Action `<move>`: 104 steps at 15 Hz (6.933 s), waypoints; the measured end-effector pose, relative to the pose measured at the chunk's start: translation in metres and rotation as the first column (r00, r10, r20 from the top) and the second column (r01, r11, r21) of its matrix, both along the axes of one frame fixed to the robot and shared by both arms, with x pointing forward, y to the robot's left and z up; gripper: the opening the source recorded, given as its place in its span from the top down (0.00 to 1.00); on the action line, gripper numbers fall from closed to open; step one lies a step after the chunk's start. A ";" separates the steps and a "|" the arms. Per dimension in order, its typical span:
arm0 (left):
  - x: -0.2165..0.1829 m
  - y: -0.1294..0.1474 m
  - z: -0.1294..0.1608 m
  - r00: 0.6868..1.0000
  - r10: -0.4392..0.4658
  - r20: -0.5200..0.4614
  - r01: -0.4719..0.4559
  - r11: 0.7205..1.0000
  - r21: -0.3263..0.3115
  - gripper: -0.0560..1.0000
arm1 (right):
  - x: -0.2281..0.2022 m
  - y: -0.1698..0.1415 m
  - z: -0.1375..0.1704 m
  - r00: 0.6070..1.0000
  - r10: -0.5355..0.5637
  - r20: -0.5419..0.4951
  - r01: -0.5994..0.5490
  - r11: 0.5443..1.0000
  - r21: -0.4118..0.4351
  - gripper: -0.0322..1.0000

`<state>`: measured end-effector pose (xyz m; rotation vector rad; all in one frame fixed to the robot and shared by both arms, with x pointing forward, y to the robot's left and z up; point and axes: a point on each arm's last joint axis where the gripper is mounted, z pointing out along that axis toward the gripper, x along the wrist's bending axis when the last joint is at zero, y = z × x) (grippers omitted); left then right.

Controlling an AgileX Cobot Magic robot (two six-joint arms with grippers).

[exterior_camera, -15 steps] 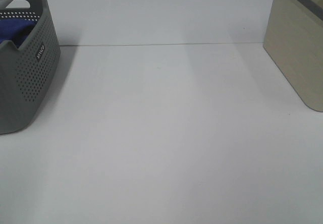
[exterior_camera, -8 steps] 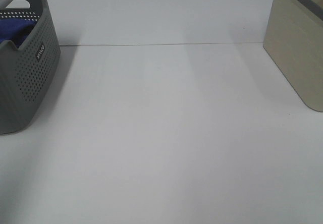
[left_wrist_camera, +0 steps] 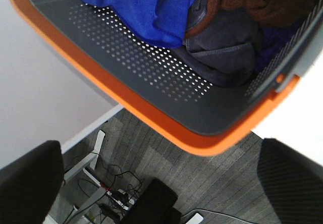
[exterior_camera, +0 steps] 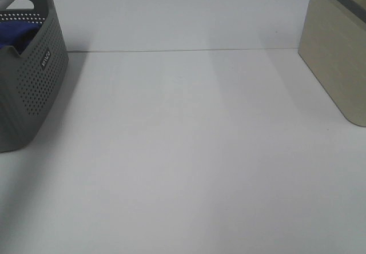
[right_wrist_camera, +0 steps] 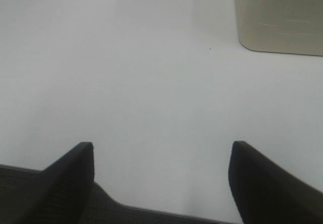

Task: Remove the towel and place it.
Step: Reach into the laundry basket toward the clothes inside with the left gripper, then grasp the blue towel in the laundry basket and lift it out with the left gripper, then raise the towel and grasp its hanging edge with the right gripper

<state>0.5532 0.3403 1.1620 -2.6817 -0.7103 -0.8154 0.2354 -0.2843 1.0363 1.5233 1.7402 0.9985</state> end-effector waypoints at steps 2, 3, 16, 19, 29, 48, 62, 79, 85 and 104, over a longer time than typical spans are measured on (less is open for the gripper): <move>0.046 0.001 -0.026 0.997 -0.039 -0.065 0.040 0.999 0.018 0.01 | 0.000 0.000 0.000 1.000 0.000 0.000 0.000 1.000 0.000 0.26; 0.068 0.001 -0.044 0.993 -0.057 -0.102 0.060 0.998 0.024 0.01 | 0.000 0.000 0.000 1.000 0.000 0.000 0.000 1.000 0.000 0.26; 0.145 0.031 -0.169 0.941 -0.146 -0.305 0.168 0.985 0.046 0.01 | 0.000 0.000 0.000 1.000 0.000 0.001 0.000 1.000 0.000 0.26; 0.146 0.029 -0.170 0.935 -0.175 -0.309 0.192 0.981 0.025 0.01 | 0.000 0.000 0.000 1.000 0.000 0.001 0.000 1.000 0.000 0.26; 0.147 0.033 -0.196 0.895 -0.177 -0.409 0.210 0.977 0.037 0.56 | 0.000 0.000 0.000 1.000 0.000 0.001 0.000 1.000 0.000 0.26; 0.109 0.023 -0.056 0.995 -0.067 -0.076 0.069 0.997 0.020 0.95 | 0.000 0.000 0.000 1.000 0.000 0.001 0.000 1.000 0.000 0.26; -0.008 -0.023 0.102 0.898 -0.096 0.429 0.170 0.976 -0.138 0.95 | 0.003 0.013 0.009 0.990 0.131 0.059 -0.135 0.988 0.072 0.26; -0.017 -0.232 0.110 0.634 -0.212 0.744 0.568 0.780 -0.262 0.95 | 0.158 0.051 0.026 0.790 0.536 0.298 -0.604 0.764 0.227 0.26; -0.048 -0.277 0.106 0.591 -0.341 0.731 0.683 0.694 -0.228 0.95 | 0.239 0.062 -0.006 0.625 0.698 0.350 -0.778 0.589 0.217 0.26; -0.070 -0.299 0.104 0.570 -0.407 0.713 0.744 0.624 -0.239 0.95 | 0.320 0.156 -0.055 0.421 0.856 0.301 -0.898 0.348 0.269 0.27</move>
